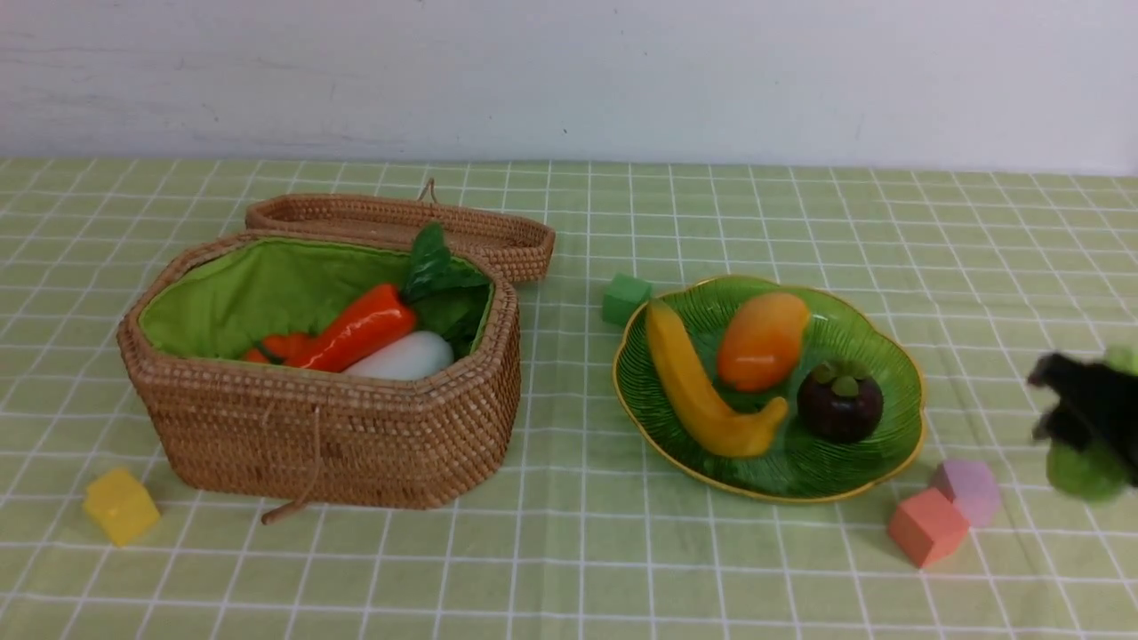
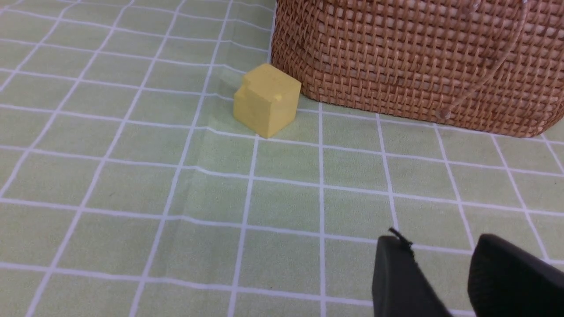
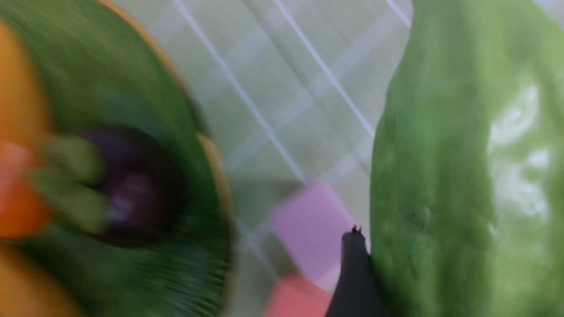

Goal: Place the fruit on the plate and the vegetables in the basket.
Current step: Take a chayote with your right arm and place it on the basket on the left.

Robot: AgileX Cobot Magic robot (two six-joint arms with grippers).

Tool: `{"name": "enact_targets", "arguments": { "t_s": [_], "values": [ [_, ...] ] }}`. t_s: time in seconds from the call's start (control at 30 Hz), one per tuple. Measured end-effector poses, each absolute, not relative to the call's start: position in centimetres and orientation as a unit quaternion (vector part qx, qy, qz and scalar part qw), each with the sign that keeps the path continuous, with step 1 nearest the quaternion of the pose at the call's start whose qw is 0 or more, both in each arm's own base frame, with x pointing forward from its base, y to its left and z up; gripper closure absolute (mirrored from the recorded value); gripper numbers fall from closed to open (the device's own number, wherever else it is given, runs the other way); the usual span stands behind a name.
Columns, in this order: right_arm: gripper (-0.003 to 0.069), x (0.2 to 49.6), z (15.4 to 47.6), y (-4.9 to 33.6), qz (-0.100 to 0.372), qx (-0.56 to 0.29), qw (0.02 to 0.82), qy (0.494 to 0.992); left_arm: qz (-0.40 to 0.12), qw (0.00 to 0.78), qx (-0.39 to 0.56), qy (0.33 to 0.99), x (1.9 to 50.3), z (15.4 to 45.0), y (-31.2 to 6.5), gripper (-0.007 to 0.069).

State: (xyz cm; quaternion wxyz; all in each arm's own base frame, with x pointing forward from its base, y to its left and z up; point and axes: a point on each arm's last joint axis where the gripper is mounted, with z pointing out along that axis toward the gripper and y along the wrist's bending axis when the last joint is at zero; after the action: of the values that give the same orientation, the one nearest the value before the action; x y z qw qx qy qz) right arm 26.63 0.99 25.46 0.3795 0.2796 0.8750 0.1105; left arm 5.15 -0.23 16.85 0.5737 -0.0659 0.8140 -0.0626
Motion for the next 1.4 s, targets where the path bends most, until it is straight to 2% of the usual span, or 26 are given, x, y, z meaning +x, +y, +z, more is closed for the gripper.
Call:
{"name": "enact_targets", "arguments": {
  "t_s": [0.1,0.13,0.17,0.23,0.27,0.3,0.33,0.47,0.53,0.6,0.73,0.9,1.1,1.27,1.37,1.4],
  "values": [
    [0.0203,27.2,30.7,3.7,0.204,0.202,0.520,0.804,-0.062,0.574,-0.066,0.814,5.1,16.9,-0.2,0.0388],
    [0.0203,27.2,31.4,4.3,0.216,0.186,0.536,0.794,-0.062,0.574,-0.066,0.814,5.1,16.9,-0.2,0.0388],
    [0.0203,27.3,34.1,7.0,0.260,0.106,0.594,0.754,-0.062,0.574,-0.066,0.814,5.1,16.9,-0.2,0.0388],
    [0.0203,27.4,36.8,10.3,0.291,0.017,0.631,0.719,-0.062,0.574,-0.066,0.814,5.1,16.9,-0.2,0.0388],
    [0.0203,27.4,36.9,11.0,0.294,-0.003,0.632,0.717,-0.062,0.574,-0.066,0.814,5.1,16.9,-0.2,0.0388],
    [0.0203,27.5,38.9,14.2,0.302,-0.077,0.646,0.697,-0.062,0.574,-0.066,0.814,5.1,16.9,-0.2,0.0388],
    [0.0203,27.6,39.1,15.8,0.301,-0.110,0.642,0.697,-0.062,0.574,-0.066,0.814,5.1,16.9,-0.2,0.0388],
    [0.0203,28.4,40.8,22.8,0.263,-0.228,0.644,0.682,-0.062,0.574,-0.066,0.814,5.1,16.9,-0.2,0.0388],
    [0.0203,29.0,40.2,26.6,0.244,-0.269,0.638,0.679,-0.062,0.574,-0.066,0.814,5.1,16.9,-0.2,0.0388],
    [0.0203,29.3,39.9,28.5,0.239,-0.288,0.638,0.673,-0.062,0.574,-0.066,0.814,5.1,16.9,-0.2,0.0388],
    [0.0203,30.4,38.4,33.9,0.259,-0.311,0.631,0.662,-0.062,0.574,-0.066,0.814,5.1,16.9,-0.2,0.0388],
    [0.0203,32.0,37.2,35.5,0.250,-0.294,0.627,0.677,-0.062,0.574,-0.066,0.814,5.1,16.9,-0.2,0.0386],
    [0.0203,33.1,36.7,34.8,0.237,-0.247,0.615,0.711,-0.062,0.574,-0.066,0.814,5.1,16.9,-0.2,0.0386],
    [0.0203,33.6,35.8,33.5,0.167,-0.209,0.570,0.777,-0.062,0.574,-0.066,0.814,5.1,16.9,-0.2,0.0386],
    [0.0203,33.6,35.6,32.6,0.133,-0.227,0.508,0.820,-0.062,0.574,-0.066,0.814,5.1,16.9,-0.2,0.0386],
    [0.0203,33.6,35.7,32.5,0.134,-0.230,0.506,0.821,-0.062,0.574,-0.066,0.814,5.1,16.9,-0.2,0.0386]
  ]
}}
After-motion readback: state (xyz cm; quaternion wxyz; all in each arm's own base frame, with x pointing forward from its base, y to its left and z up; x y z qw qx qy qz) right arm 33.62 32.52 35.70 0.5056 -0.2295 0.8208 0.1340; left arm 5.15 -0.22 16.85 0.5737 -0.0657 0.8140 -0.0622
